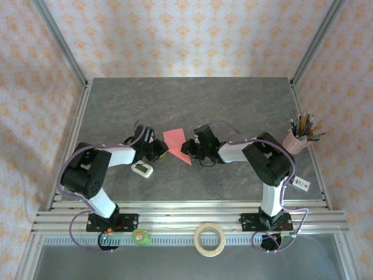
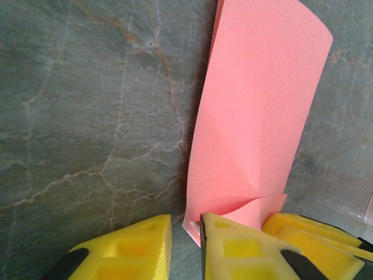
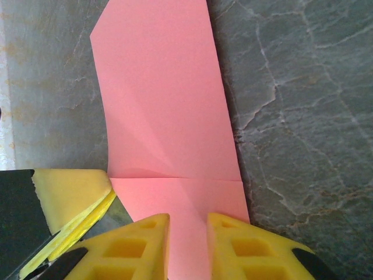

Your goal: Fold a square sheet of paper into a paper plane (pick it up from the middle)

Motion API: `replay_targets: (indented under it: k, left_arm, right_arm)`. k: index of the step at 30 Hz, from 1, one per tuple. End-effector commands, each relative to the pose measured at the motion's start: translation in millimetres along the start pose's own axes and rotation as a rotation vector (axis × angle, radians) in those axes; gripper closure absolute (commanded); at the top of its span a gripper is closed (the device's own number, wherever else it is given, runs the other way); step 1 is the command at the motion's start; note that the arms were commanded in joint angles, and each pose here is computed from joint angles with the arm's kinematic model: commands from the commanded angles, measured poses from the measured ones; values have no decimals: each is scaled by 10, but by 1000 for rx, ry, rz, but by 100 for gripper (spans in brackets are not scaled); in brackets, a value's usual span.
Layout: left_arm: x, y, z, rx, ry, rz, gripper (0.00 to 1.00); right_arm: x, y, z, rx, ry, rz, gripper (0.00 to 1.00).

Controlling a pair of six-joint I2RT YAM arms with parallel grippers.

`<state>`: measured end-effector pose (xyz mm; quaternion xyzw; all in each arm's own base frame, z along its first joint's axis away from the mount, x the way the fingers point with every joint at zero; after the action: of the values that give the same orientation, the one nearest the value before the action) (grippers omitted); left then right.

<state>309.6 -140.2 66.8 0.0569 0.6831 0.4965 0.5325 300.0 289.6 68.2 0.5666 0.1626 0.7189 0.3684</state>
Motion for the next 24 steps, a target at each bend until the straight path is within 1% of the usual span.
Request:
replay_targets:
  k: [1, 5, 9, 14, 17, 19, 24]
  left_arm:
    - [-132, 95, 70, -37, -41, -11, 83]
    - [-172, 109, 84, -41, -58, -21, 86]
    - [-162, 76, 72, -25, -53, -27, 85]
    - [-103, 51, 74, -29, -45, 5, 77]
    - [-62, 27, 86, -33, -49, 36, 75]
    - [-56, 11, 92, -29, -52, 36, 76]
    - [-128, -2, 103, -24, -56, 1, 86]
  right_arm:
    - [-376, -79, -196, 62, -26, -121, 76]
    - [-374, -82, -198, 63, -26, -119, 76]
    - [-386, -86, -199, 63, -27, -122, 76]
    - [-382, -92, -202, 65, -28, -120, 76]
    - [-388, -90, -201, 64, -30, -121, 76]
    - [-389, -89, -201, 64, -28, -122, 76]
    - [-389, -84, -199, 62, -28, -122, 76]
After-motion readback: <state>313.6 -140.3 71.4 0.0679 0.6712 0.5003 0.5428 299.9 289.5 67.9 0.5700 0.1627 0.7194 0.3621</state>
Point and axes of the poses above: each hand's point on the last joint's axis, 136 mm out from that joint toward the fingers, its own y axis back along the fingers, its own x axis along the line the jaws close on, z = x × y, the point moved 6 cm from there along y, back along the fingers, and after that the axes turned 4 degrees about y, right-handed, at the moved point
